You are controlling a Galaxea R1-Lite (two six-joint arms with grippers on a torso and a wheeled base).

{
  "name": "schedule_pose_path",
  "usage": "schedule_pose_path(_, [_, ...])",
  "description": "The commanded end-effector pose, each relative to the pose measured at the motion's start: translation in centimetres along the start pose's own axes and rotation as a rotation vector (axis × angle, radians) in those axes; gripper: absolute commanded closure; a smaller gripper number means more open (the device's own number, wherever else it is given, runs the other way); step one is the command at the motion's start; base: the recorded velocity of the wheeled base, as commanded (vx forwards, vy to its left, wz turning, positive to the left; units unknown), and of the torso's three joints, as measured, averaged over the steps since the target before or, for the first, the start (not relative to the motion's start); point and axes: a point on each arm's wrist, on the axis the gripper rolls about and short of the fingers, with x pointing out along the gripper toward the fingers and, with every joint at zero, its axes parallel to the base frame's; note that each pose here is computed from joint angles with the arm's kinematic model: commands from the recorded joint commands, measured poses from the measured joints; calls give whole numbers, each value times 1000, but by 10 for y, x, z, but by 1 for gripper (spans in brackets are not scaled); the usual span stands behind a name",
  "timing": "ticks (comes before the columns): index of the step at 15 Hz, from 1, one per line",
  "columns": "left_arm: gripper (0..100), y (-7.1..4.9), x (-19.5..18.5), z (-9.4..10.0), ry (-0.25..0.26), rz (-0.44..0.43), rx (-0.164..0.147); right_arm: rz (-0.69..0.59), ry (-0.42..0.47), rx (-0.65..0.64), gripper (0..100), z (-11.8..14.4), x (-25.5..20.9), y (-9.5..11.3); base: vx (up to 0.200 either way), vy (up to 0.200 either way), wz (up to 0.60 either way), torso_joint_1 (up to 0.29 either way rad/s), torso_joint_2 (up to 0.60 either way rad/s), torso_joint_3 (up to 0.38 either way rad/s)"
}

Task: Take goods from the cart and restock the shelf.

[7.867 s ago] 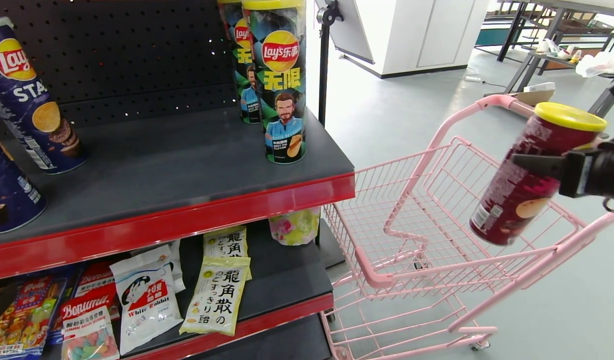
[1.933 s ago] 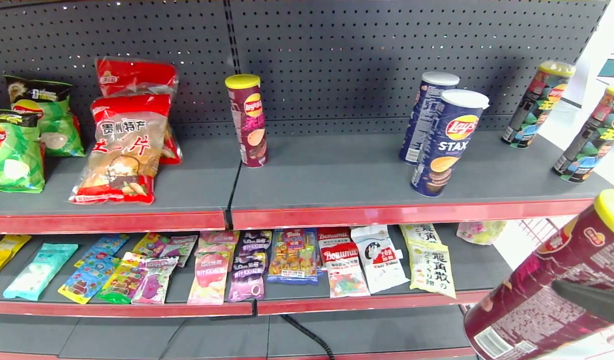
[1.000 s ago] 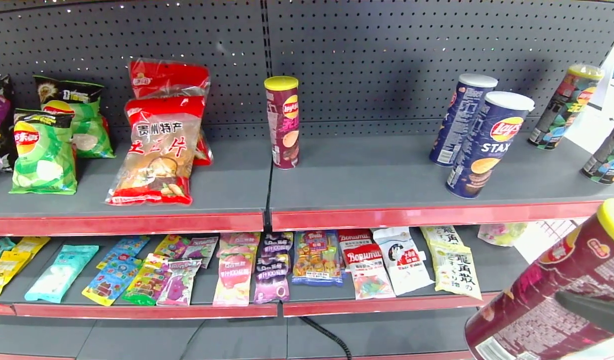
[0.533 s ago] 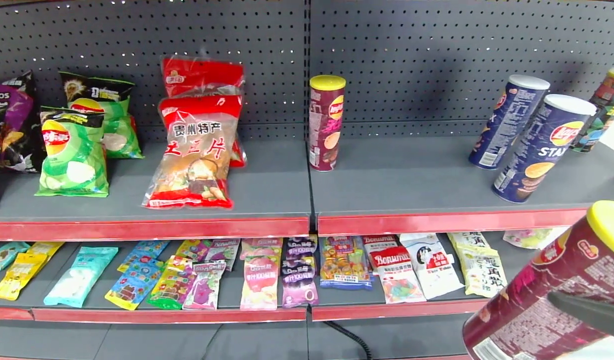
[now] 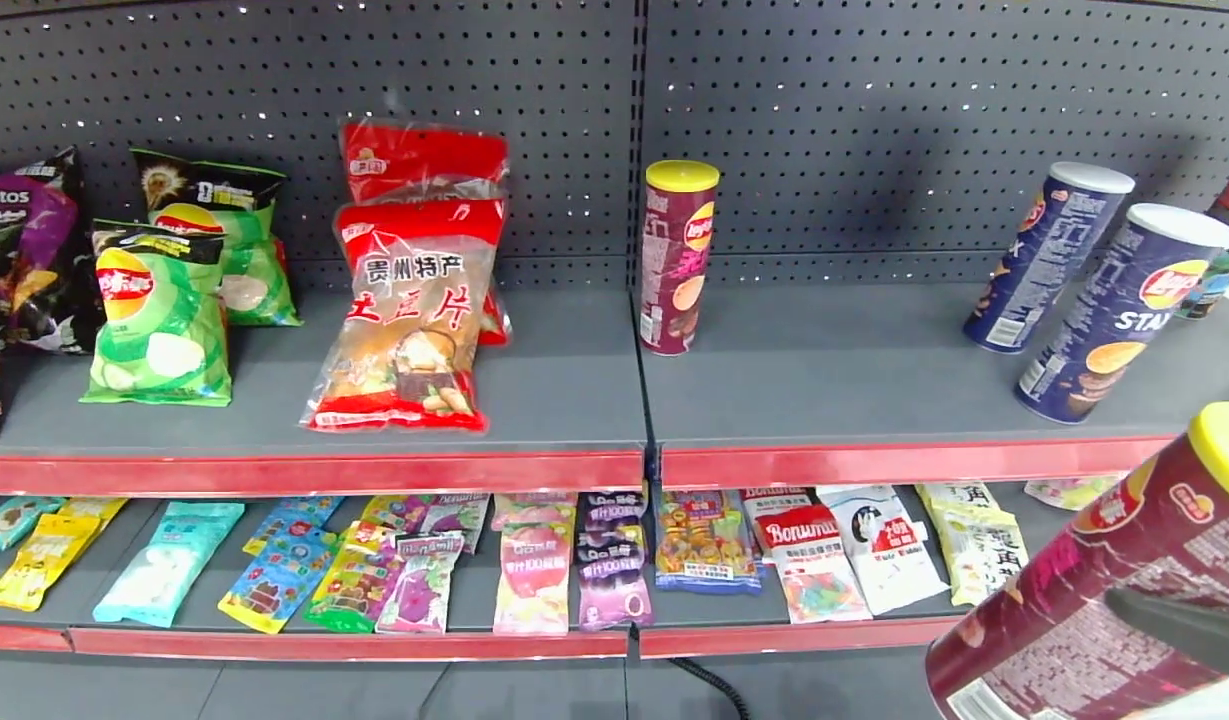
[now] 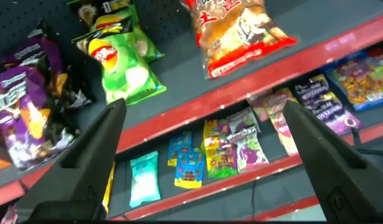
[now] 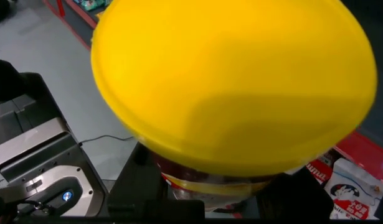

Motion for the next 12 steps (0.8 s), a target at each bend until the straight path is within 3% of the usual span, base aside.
schedule_pose_path(1, [0,0,1,0,3,0,-1,1,2,0,100,0,1,0,200,0,0,17,7,-2])
schedule_pose_path(8, [0,-1,1,-2,9,-5,3,4,12,6,100,0,3,-1,200,0,0,9,5,1])
schedule_pose_path(12, [0,-1,1,-2,6,-8,2,6,16,8,100,-1,4,-2,0,0,0,0,0,0])
